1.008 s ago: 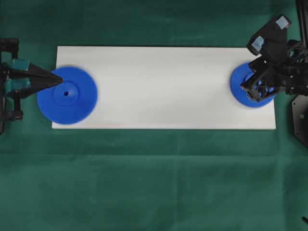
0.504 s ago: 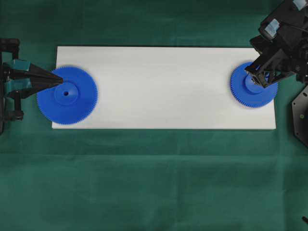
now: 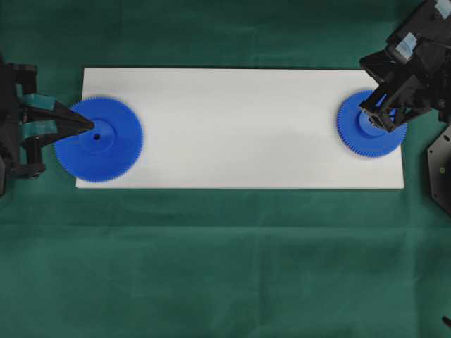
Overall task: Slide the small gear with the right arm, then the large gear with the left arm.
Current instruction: 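Lower the left gripper onto the hub of the large blue gear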
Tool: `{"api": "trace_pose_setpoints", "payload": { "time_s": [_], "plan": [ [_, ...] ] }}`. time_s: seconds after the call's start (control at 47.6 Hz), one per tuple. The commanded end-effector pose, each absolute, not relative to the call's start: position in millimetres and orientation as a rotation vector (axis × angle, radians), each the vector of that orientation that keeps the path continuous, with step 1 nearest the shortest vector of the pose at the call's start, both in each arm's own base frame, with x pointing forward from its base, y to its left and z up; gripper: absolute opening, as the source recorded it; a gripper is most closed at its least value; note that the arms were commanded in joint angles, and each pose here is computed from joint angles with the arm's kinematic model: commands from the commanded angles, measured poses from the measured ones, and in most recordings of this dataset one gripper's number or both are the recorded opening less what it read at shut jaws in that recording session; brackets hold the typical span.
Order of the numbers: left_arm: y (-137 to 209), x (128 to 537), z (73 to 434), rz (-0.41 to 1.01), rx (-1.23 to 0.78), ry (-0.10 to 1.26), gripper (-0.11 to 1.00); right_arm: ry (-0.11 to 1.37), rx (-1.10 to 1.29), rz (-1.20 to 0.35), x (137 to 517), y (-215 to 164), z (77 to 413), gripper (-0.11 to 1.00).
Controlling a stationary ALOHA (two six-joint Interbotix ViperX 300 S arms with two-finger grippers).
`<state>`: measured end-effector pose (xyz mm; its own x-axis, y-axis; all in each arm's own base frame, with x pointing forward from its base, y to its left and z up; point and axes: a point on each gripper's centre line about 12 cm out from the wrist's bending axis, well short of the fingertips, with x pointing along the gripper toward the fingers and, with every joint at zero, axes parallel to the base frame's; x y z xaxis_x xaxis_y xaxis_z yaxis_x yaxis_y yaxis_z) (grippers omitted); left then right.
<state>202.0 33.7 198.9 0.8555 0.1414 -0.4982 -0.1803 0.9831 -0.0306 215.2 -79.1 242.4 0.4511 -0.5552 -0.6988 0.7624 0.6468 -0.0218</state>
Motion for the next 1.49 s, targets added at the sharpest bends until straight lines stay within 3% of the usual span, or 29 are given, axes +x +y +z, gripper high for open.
{"api": "trace_pose_setpoints", "payload": {
  "time_s": [0.0,0.168,0.735,1.134,1.469],
  "plan": [
    [40.2,208.4,194.6,0.202,-0.121,0.586,0.0,0.712,0.315,-0.819,218.2,-78.8,247.7,0.5],
    [41.5,211.2,179.3,0.21,-0.148,0.716,0.0,0.708,0.316,-0.811,219.4,-78.4,247.7,0.5],
    [42.4,215.6,167.2,0.228,-0.193,0.759,0.0,0.714,0.314,-0.812,220.1,-78.4,246.3,0.5],
    [44.5,217.0,132.8,0.241,-0.204,0.835,0.0,0.723,0.312,-0.808,223.7,-78.2,243.5,0.5],
    [47.0,215.7,120.1,0.256,-0.212,0.819,0.0,0.719,0.313,-0.796,225.8,-77.5,242.9,0.5]
  ]
}}
